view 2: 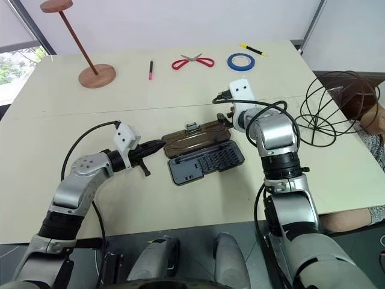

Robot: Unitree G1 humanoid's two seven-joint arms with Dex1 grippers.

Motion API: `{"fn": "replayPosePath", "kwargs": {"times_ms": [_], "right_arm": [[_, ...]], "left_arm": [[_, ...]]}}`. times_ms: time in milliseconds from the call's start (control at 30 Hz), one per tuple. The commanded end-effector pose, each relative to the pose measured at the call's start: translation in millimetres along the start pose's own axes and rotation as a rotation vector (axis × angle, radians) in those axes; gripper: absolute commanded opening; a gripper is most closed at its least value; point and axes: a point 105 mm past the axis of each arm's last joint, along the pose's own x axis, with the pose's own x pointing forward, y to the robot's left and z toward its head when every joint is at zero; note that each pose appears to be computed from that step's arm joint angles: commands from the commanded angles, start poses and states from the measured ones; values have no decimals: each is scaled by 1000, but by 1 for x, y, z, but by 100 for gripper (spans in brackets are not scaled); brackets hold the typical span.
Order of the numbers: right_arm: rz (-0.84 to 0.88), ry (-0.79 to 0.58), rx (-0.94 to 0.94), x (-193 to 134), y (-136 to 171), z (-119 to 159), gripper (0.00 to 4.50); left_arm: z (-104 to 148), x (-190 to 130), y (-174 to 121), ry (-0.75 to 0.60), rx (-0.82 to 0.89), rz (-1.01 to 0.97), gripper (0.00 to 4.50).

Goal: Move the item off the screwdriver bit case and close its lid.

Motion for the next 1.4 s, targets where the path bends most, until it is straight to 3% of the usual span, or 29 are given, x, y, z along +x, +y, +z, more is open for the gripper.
{"fn": "replayPosePath", "kwargs": {"times_ms": [33, 400, 500, 700, 1033, 1400], "right_arm": [[13, -24, -31, 1, 4, 10, 394], [55, 68, -71, 5, 14, -18, 394], [55, 96, -80, 7, 16, -29, 305], [49, 135, -82, 8, 14, -45, 1], [9, 203, -13, 0, 12, -63, 1], [-160, 251, 136, -19, 11, -64, 1]], "left_arm": [[14, -4, 2, -35, 37, 15, 0], [11, -6, 2, -26, 38, 29, 0], [11, -6, 2, -26, 40, 29, 0], [9, -6, 2, -22, 41, 30, 0], [5, -6, 2, -16, 42, 37, 0], [1, 0, -5, -16, 38, 9, 0]]}}
